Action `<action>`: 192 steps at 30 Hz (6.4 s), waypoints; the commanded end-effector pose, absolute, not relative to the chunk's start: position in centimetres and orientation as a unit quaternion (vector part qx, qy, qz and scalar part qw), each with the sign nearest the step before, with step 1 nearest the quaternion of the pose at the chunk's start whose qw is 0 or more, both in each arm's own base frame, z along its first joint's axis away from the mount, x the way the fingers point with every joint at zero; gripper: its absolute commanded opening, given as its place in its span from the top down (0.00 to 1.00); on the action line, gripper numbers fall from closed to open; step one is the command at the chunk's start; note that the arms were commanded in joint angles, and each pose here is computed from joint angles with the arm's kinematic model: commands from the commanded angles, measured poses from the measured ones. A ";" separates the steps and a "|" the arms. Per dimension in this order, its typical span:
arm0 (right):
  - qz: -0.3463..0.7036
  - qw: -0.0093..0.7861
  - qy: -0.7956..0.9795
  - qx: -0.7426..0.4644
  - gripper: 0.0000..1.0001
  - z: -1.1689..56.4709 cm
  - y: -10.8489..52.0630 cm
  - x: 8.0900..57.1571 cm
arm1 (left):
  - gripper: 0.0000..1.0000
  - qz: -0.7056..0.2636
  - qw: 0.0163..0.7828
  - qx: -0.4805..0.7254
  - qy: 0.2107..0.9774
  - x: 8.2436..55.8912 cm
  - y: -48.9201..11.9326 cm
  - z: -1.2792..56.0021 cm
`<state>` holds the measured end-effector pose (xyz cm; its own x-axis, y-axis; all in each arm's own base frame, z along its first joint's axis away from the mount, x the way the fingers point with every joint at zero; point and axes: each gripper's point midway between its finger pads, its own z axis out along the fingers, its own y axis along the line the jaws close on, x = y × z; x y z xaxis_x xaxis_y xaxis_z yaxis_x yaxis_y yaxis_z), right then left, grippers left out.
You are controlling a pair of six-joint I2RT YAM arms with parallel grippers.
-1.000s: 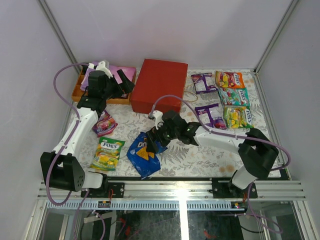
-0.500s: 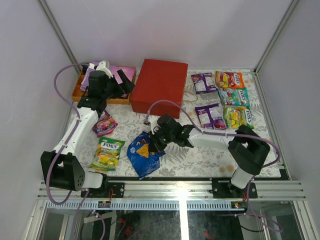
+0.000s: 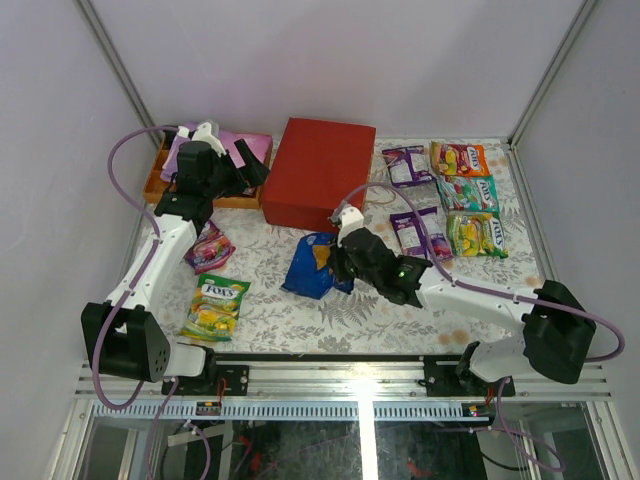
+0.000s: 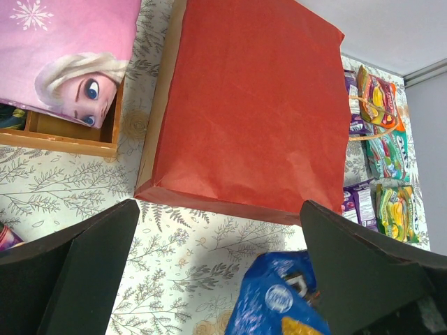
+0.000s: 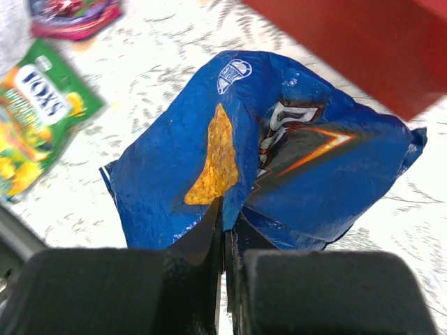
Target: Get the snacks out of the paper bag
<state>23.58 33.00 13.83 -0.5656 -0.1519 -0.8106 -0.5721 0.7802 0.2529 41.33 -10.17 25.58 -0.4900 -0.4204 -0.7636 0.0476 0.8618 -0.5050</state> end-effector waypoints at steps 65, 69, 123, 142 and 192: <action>0.179 0.265 0.943 -0.092 0.90 2.3 23.1 26.7 | 0.28 0.032 0.310 -0.364 0.878 32.1 -8.2 1.6; 0.119 0.260 0.953 -0.098 0.89 2.1 20.7 26.8 | 0.29 0.048 0.328 -0.368 0.869 33.2 -6.9 2.9; 0.453 0.202 0.858 0.132 0.42 -0.7 20.9 25.4 | 0.13 -0.175 0.258 -0.164 0.936 28.4 -15.9 1.4; 0.510 0.238 0.821 0.097 1.00 3.3 25.7 27.8 | 0.14 -0.157 0.241 -0.138 0.948 28.2 -16.1 0.7; 0.244 0.301 0.899 -0.204 0.03 11.8 25.6 25.2 | 0.11 -0.183 0.359 -0.197 0.894 30.1 -9.6 15.9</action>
